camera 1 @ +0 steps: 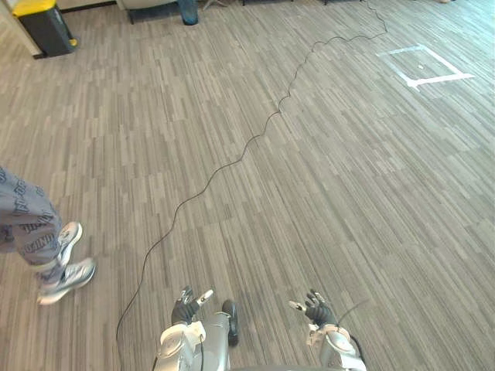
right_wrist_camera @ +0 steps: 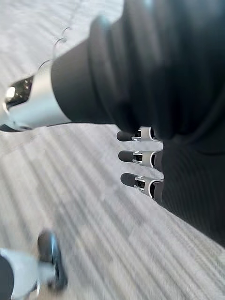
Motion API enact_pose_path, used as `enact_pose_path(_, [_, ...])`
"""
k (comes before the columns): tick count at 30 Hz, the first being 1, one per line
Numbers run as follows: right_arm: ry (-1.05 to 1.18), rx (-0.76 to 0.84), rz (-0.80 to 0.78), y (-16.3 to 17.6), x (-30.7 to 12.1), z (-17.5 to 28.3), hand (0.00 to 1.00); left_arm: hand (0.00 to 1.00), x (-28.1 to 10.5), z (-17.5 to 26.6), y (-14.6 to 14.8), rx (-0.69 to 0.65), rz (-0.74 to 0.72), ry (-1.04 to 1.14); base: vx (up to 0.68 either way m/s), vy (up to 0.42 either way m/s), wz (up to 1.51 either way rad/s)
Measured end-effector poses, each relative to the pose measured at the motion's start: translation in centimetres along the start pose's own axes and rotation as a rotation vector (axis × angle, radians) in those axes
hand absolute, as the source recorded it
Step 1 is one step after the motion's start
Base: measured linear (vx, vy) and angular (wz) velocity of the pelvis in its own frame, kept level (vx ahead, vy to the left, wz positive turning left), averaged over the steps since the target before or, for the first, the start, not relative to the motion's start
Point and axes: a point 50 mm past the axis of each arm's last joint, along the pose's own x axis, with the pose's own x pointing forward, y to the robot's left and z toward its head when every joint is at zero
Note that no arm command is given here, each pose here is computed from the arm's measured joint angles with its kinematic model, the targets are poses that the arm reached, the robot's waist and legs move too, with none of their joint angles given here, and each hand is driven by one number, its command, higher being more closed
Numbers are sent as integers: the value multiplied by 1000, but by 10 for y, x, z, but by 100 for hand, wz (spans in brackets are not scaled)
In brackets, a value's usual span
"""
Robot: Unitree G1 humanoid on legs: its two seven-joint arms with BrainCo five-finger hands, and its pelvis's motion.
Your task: Pick up cushions and gather them together orderly.
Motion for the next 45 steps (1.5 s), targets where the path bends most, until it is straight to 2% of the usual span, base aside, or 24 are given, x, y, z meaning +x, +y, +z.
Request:
enact_pose_path(4, [-25, 0, -3, -5, -5, -1, 0, 0, 1, -11, -20, 40, -70, 59, 504, 99, -40])
enact_pose_path(10, [-66, -11, 6, -5, 1, 14, 0, 0, 8, -7, -31, 119, -122, 70, 631, -20, -20])
enact_pose_path(14, [-86, -23, -10, -11, 7, 26, 0, 0, 8, -14, -36, 117, -128, 111, 731, -119, -22])
enact_pose_path(17, [-92, -37, 14, -6, 6, 27, 0, 0, 4, -20, -26, 93, -92, 126, 689, -250, -75])
enact_pose_path(20, [-46, -41, 68, 12, 5, 16, 0, 0, 5, -10, -13, 70, -61, 79, 629, -40, -129])
enact_pose_path(26, [-38, -37, 48, 8, 4, 13, 0, 0, 1, 3, -13, 56, -66, -25, 634, 146, -114])
enact_pose_path(30, [52, -61, 60, 9, 2, -7, 0, 0, 2, 5, -7, 70, -59, -28, 753, 350, -96])
enact_pose_path(35, [44, -51, 49, 4, -1, -9, 0, 0, 2, 6, -3, 70, -47, -27, 725, 334, -52])
enact_pose_path(39, [-39, -87, 64, 3, -6, 2, 0, 0, 0, -8, -25, 69, -97, 32, 584, 156, -28])
enact_pose_path(45, [-106, -115, 72, 0, -1, 20, 0, 0, 1, -20, -34, 121, -137, 106, 682, -16, 25])
